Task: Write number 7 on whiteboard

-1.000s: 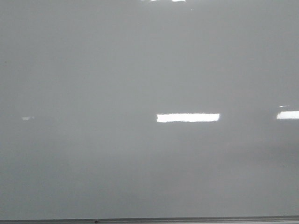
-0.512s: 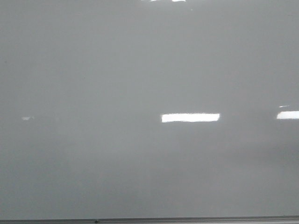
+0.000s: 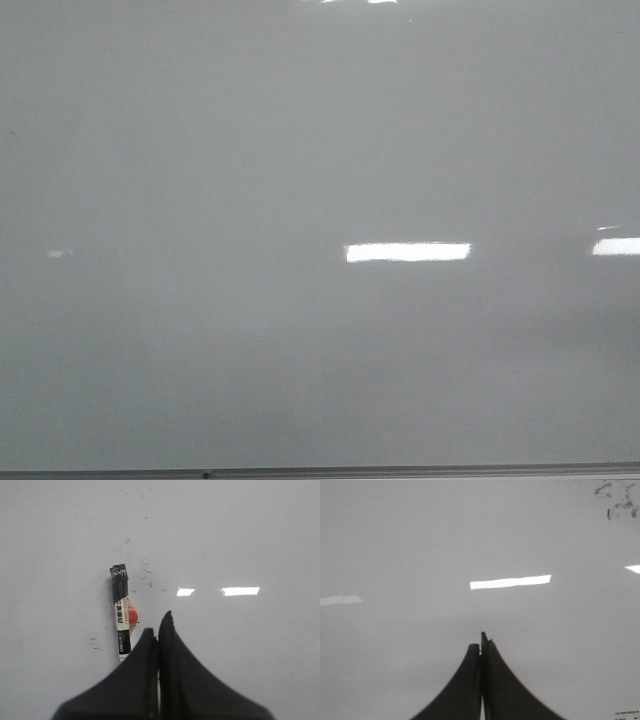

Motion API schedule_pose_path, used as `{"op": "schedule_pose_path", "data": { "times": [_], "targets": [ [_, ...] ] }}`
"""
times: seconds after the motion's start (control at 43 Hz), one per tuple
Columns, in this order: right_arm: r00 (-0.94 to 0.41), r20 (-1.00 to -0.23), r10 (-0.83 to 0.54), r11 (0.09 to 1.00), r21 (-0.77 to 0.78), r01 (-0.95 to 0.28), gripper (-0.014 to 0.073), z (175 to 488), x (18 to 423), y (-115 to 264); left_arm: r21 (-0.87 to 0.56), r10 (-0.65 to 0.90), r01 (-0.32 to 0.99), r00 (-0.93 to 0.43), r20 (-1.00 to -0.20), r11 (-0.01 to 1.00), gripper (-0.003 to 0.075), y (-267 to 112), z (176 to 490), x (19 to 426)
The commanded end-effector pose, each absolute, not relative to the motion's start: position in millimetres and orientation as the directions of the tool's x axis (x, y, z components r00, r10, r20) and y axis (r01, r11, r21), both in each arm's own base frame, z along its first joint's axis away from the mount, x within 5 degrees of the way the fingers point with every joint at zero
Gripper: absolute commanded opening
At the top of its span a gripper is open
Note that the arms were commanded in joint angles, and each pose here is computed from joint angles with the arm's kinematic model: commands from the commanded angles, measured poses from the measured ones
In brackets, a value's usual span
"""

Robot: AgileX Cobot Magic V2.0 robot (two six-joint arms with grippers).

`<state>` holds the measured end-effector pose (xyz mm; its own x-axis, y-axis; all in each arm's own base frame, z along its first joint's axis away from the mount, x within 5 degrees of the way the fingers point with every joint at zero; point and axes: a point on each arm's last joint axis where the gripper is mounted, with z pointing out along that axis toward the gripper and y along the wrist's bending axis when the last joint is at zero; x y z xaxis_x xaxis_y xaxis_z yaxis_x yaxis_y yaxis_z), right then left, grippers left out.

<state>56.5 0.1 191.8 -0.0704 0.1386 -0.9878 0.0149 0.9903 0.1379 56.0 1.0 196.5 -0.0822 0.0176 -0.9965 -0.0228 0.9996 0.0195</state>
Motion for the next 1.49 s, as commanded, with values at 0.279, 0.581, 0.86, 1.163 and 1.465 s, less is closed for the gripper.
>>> {"op": "schedule_pose_path", "data": {
  "times": [0.279, 0.581, 0.86, 1.163, 1.465],
  "targets": [
    [0.129, -0.984, 0.122, 0.992, 0.124, 0.007, -0.0068, 210.9, 55.0, -1.4, 0.009, 0.012, -0.031, 0.080, -0.997, 0.999, -0.0020, 1.6, 209.9, 55.0],
    [0.097, -0.988, 0.122, 0.992, 0.122, -0.004, -0.0066, 252.8, 43.7, 0.2, -0.042, -0.030, -0.034, 0.287, -0.958, 0.999, -0.0020, 2.8, 245.0, 48.5],
    [-0.128, -0.984, 0.123, 0.992, 0.123, 0.007, -0.0059, 290.4, 55.0, 1.5, 0.069, 0.069, -0.031, -0.005, -0.998, 0.997, -0.0020, 2.2, 283.2, 68.3],
    [-0.142, -0.982, 0.126, 0.992, 0.125, 0.016, -0.0045, 294.4, 75.8, 0.5, 0.067, 0.063, -0.018, -0.198, -0.978, 0.998, -0.0015, 3.4, 281.0, 108.6],
    [-0.157, -0.979, 0.126, 0.992, 0.125, 0.016, 0.0479, 293.0, 75.6, 0.6, 0.056, 0.052, -0.019, -0.195, -0.979, 0.998, 0.0553, 3.4, 280.9, 111.9]
  ]
}}
